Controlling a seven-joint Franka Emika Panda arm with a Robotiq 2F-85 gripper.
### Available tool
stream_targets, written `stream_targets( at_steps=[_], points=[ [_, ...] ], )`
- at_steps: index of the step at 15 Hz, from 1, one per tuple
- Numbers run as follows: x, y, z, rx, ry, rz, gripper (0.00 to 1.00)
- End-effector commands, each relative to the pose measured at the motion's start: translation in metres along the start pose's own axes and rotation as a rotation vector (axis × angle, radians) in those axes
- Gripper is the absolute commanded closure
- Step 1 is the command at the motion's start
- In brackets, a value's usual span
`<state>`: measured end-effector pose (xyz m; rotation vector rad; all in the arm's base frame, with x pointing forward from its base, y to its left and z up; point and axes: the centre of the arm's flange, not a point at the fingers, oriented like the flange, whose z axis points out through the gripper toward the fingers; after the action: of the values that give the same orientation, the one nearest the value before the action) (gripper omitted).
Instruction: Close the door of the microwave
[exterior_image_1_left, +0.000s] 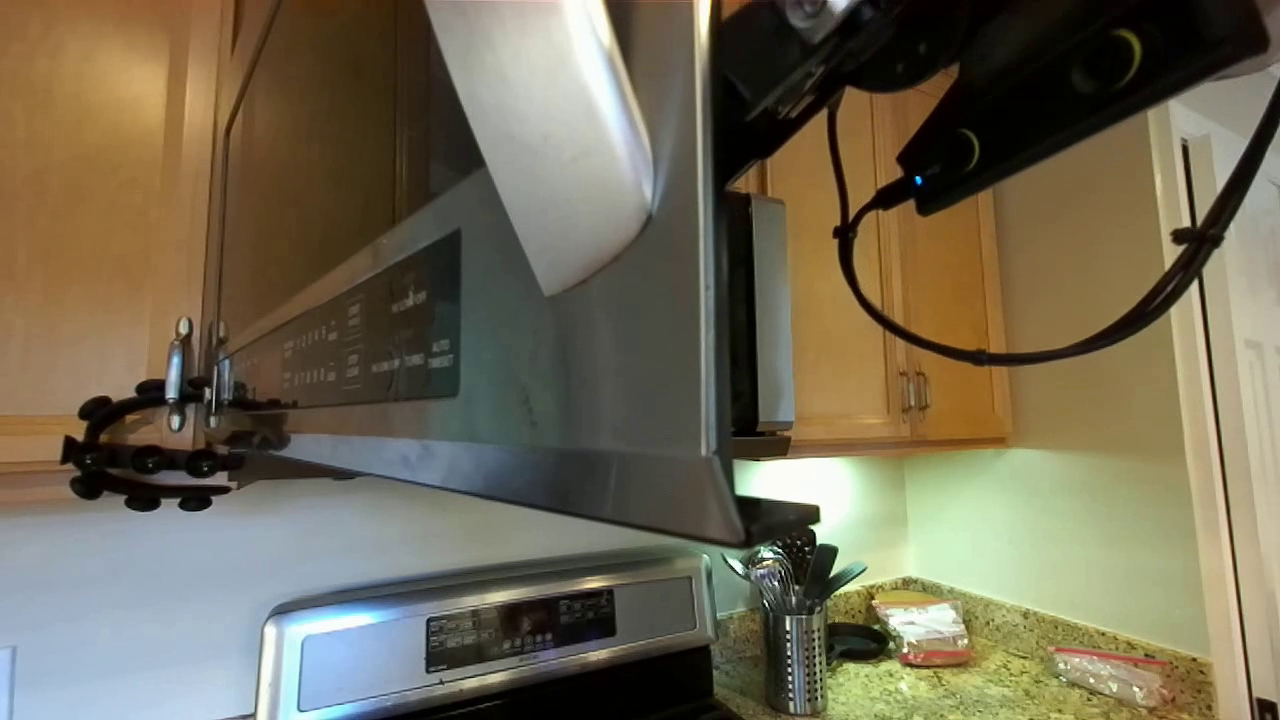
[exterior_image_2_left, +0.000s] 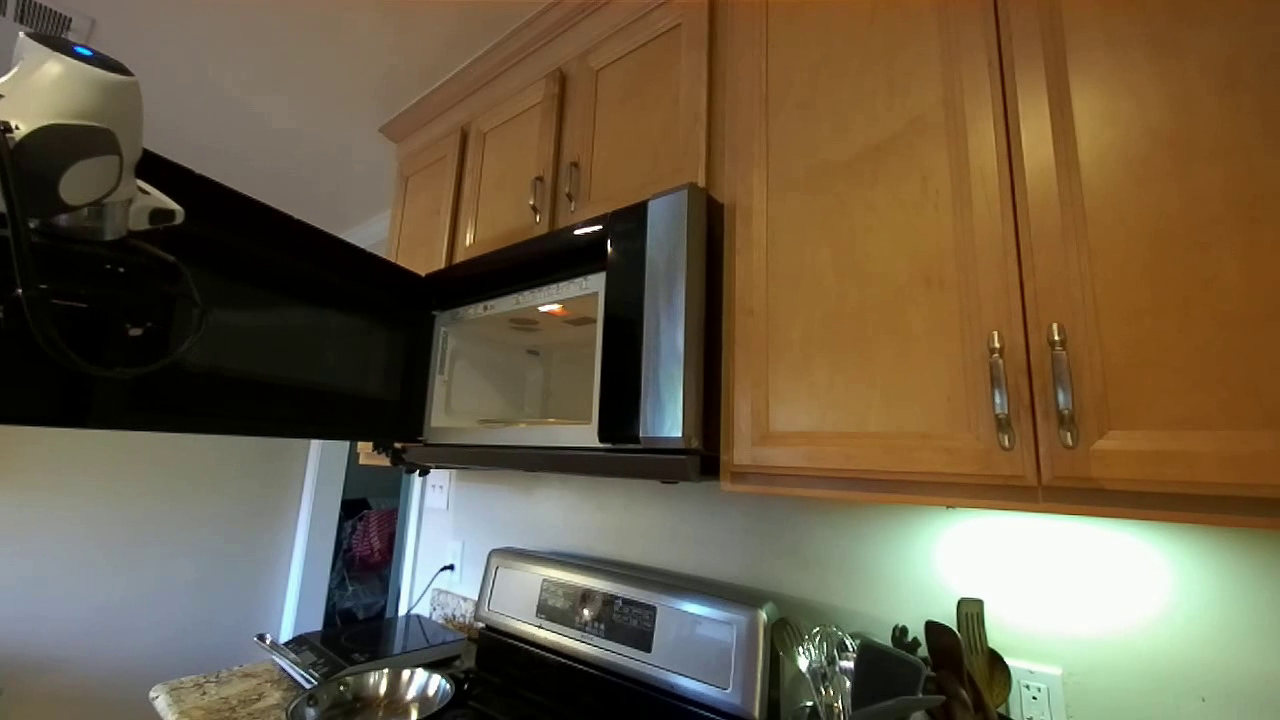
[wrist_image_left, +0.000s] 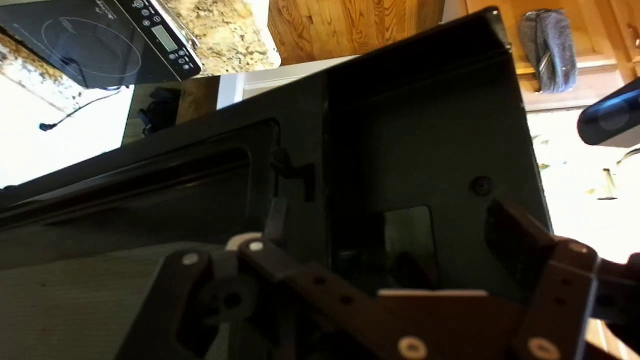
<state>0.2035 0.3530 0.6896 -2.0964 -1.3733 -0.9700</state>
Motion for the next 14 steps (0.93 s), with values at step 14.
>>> stream_targets(
  at_steps=[14],
  points=[
    [0.025, -0.035, 0.003, 0.007, 0.002, -0.083, 0.00]
  ],
)
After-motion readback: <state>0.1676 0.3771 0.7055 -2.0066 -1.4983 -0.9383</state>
